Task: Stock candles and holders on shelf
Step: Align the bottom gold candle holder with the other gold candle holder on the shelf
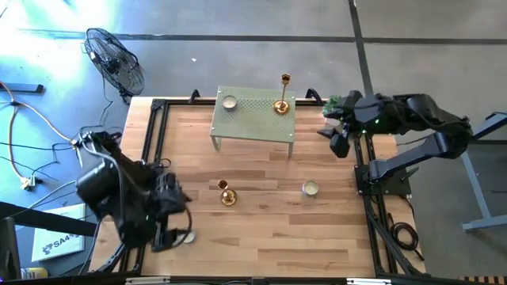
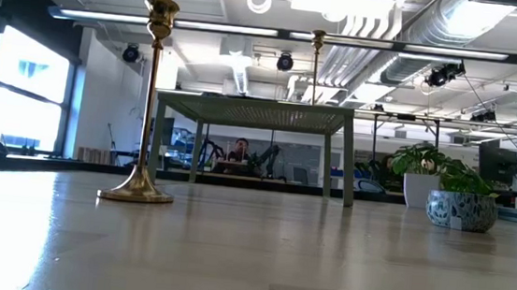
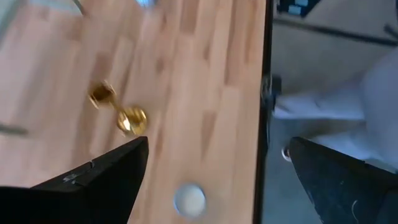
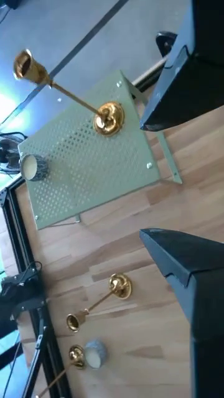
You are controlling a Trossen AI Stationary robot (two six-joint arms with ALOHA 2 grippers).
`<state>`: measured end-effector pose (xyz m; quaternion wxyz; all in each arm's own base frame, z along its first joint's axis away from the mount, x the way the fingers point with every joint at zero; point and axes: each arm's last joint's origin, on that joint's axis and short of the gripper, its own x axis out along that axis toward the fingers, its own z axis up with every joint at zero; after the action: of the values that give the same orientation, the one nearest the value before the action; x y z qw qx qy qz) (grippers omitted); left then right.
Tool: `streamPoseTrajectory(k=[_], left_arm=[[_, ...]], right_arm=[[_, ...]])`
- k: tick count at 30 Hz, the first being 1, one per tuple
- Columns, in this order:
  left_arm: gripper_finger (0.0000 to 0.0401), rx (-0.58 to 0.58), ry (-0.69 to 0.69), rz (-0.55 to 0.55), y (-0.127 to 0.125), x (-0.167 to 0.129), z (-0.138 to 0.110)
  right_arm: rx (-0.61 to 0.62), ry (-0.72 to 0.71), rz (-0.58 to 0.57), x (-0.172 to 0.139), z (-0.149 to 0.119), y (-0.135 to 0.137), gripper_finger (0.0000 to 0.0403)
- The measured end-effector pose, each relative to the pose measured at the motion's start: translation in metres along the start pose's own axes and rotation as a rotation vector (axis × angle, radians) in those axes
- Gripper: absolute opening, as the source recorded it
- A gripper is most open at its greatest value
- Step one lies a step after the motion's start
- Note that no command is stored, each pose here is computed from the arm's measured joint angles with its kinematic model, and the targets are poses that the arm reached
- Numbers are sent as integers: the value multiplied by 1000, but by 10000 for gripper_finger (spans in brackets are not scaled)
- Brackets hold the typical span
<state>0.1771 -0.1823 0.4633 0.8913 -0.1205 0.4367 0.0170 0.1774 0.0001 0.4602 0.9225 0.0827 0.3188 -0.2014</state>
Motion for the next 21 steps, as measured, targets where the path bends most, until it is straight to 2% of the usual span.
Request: streamPoseTrajectory(k=[4,8,14,17,21], left_arm=[[380,-44,128,-5,-14,13,-26],[380,-118,323,-6,-23,27,-51],[380,-270,530,29,-26,38,-70],[380,-397,618,56,-26,40,-73],[380,-524,684,83,-27,40,-73]], right_arm=[[3,27,-17,15,-1,24,264],[-37,76,-26,36,-5,52,264],[-118,130,-56,74,-12,92,264],[-88,101,25,88,-8,111,264],[-139,66,188,94,-4,129,264]])
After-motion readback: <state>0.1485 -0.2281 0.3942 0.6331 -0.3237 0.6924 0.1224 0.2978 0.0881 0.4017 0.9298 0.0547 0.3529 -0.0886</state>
